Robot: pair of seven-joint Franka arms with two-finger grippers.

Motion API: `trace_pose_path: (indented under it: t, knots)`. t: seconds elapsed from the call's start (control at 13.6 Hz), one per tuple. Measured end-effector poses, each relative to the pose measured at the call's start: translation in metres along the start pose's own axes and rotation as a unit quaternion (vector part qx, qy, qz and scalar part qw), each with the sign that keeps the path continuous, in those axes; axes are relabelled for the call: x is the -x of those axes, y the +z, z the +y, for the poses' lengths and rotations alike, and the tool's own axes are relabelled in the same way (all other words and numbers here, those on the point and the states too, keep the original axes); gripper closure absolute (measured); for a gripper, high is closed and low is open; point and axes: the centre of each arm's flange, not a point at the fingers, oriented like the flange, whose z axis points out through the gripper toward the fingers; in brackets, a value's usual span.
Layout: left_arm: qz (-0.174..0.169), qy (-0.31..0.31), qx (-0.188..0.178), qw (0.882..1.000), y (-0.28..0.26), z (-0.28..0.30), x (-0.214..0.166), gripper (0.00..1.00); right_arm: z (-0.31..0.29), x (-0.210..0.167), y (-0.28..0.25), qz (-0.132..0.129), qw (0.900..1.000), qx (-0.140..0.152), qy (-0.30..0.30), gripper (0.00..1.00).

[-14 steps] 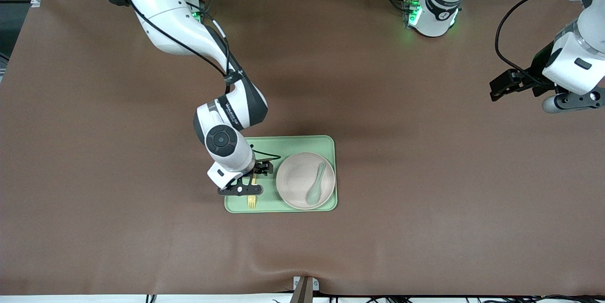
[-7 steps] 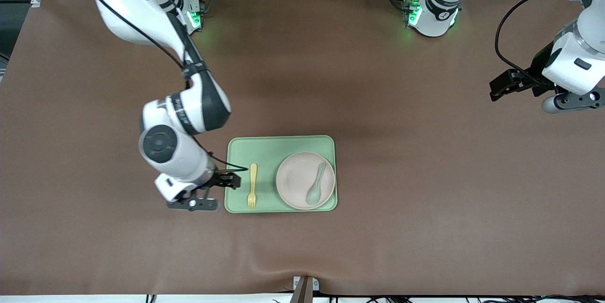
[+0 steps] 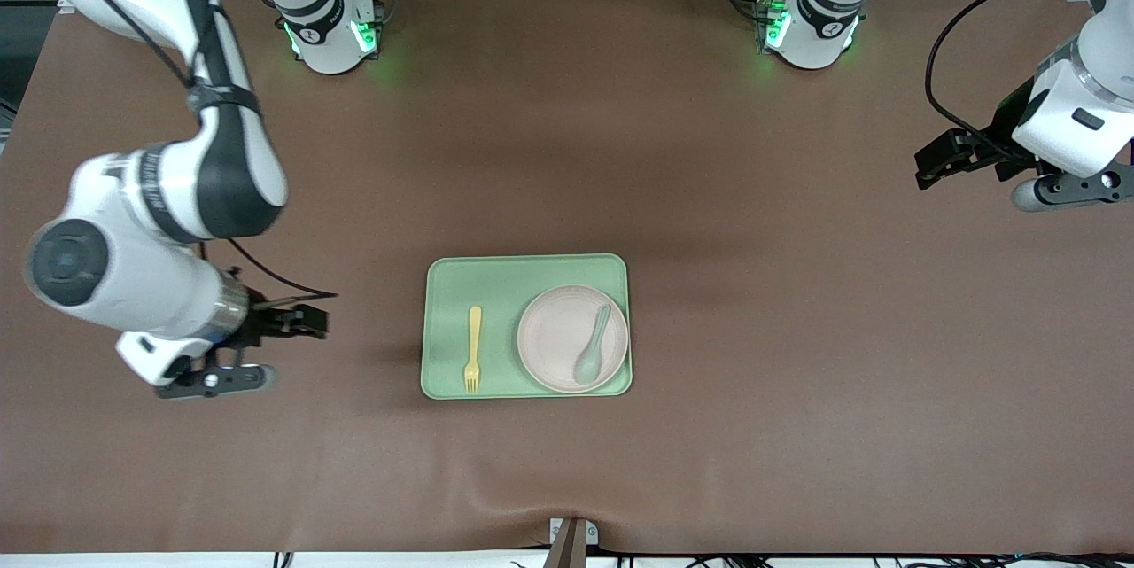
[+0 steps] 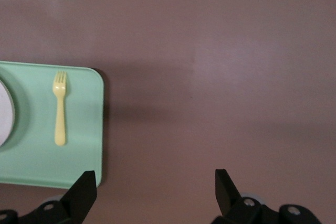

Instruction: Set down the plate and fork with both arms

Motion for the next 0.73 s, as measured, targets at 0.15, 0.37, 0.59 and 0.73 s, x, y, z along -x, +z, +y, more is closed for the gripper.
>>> trace_pose_path:
  t: [0.15, 0.37, 0.59, 0.73]
  knots:
    - [0.000, 0.000, 0.000, 1.000, 0.000, 0.001, 0.000, 0.00, 0.042, 0.013, -0.034, 0.005, 1.000, -0.004, -0.011, 0.00]
    - [-0.001, 0.001, 0.000, 1.000, 0.001, 0.001, 0.000, 0.00, 0.079, 0.050, -0.088, -0.019, 1.000, -0.013, -0.016, 0.00]
    - [-0.004, 0.001, 0.000, 1.000, 0.004, 0.002, -0.002, 0.00, 0.101, 0.093, -0.134, -0.016, 1.000, -0.021, -0.010, 0.00]
    - [-0.005, 0.001, 0.000, 1.000, 0.006, 0.002, -0.003, 0.00, 0.110, 0.124, -0.150, -0.012, 1.000, -0.026, -0.001, 0.00]
